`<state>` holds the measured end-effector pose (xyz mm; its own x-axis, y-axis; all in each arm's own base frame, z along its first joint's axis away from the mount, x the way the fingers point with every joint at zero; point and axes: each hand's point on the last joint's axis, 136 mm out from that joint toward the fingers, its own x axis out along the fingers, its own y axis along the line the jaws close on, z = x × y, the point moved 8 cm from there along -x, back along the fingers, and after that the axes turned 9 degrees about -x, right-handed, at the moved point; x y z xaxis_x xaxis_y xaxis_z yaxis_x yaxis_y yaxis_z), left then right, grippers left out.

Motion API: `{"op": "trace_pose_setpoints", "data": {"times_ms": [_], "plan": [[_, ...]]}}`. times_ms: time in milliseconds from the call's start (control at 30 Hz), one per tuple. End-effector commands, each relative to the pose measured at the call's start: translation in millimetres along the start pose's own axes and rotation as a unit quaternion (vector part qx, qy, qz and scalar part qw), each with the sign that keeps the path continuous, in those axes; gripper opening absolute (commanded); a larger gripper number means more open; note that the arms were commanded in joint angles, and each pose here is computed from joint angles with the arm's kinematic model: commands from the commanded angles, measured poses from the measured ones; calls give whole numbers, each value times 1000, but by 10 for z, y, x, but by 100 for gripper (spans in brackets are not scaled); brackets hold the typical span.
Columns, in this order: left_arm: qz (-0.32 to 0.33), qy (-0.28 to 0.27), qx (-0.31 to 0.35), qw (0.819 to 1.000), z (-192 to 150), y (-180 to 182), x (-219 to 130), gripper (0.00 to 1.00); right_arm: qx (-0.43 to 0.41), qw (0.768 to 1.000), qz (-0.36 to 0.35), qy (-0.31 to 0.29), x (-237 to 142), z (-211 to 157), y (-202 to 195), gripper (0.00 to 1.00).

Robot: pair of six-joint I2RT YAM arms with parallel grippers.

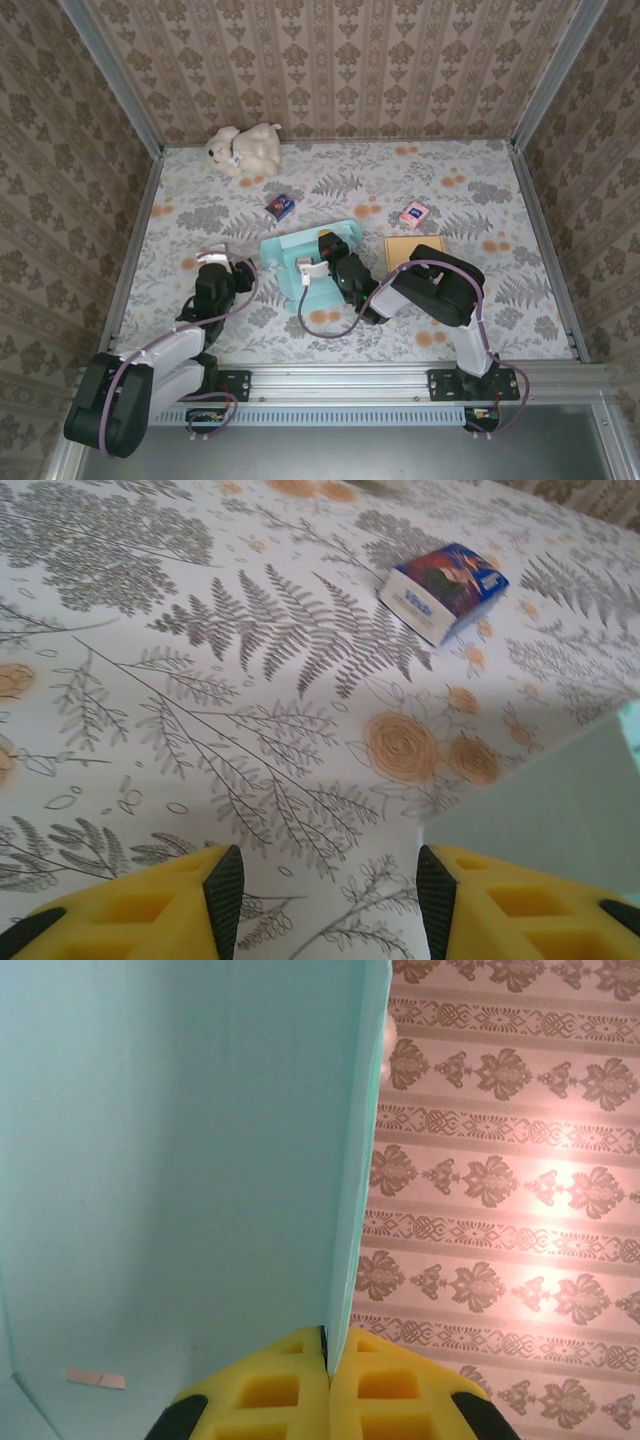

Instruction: Fold the paper box

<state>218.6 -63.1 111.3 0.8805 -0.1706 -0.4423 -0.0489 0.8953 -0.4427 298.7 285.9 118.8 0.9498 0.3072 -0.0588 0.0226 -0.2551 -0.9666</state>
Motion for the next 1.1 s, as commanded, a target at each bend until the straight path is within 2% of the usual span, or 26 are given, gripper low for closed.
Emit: {"op": "trace_pose_setpoints", "data": {"times_ms": [0,333,767,1067], "plan": [[-22,-10,-14,1000,116,-77,6,56,-26,999,37,-11,6,21,221,0],[-101,18,-4,995,90,-263,77,55,-19,999,46,-16,15,21,218,0],[-120,25,19,992,97,-364,136,55,-17,998,51,-18,15,29,229,0],[-150,30,52,987,100,-560,216,56,-16,998,51,-18,17,24,222,0]]}}
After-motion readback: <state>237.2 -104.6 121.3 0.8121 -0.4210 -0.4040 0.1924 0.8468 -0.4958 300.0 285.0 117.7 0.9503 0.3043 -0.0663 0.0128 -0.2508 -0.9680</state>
